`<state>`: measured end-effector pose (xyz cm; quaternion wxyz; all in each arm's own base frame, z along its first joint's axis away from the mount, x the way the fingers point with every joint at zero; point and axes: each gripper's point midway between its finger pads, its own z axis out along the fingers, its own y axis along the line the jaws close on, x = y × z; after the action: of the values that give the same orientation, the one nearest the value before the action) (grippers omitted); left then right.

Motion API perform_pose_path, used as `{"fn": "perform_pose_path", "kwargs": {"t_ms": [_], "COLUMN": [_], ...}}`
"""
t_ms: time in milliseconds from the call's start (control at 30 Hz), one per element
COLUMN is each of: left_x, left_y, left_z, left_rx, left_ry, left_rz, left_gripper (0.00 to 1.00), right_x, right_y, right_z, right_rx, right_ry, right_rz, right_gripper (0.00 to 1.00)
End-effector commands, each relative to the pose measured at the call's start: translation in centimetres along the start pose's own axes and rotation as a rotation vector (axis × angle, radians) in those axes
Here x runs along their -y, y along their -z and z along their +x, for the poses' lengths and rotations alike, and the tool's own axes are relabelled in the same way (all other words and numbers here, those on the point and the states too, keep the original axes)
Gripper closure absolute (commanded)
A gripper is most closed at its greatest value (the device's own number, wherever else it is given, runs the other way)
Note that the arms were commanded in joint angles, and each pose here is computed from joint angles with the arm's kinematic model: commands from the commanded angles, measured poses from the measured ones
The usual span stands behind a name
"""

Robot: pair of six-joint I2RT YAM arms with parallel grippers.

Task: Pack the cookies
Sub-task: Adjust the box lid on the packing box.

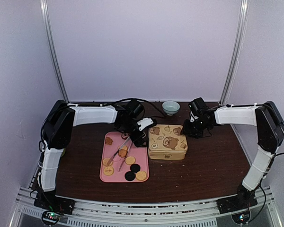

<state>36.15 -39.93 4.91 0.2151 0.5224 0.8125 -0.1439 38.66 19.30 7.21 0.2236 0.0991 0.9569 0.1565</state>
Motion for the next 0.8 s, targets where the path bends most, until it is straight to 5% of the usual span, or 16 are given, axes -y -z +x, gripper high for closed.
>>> {"fn": "perform_pose_path", "kwargs": {"t_ms": [0, 767], "left_x": [0.4, 2.2], "left_y": [2.5, 7.3], "left_z": [-2.0, -2.4], "left_rx": [0.072, 0.103], "left_ry": [-0.049, -0.046], "left_rz": [-0.005, 0.065], "left_gripper": [0.18, 0.18], "right_x": [1.6, 0.7], "right_y": [0.2, 2.1], "right_z": [0.2, 4.0], "right_rx": [-0.007, -0.004], "right_ry": [0.028, 0.083], "right_rz": [0.065, -0.029], "right_gripper": [0.56, 0.64]}}
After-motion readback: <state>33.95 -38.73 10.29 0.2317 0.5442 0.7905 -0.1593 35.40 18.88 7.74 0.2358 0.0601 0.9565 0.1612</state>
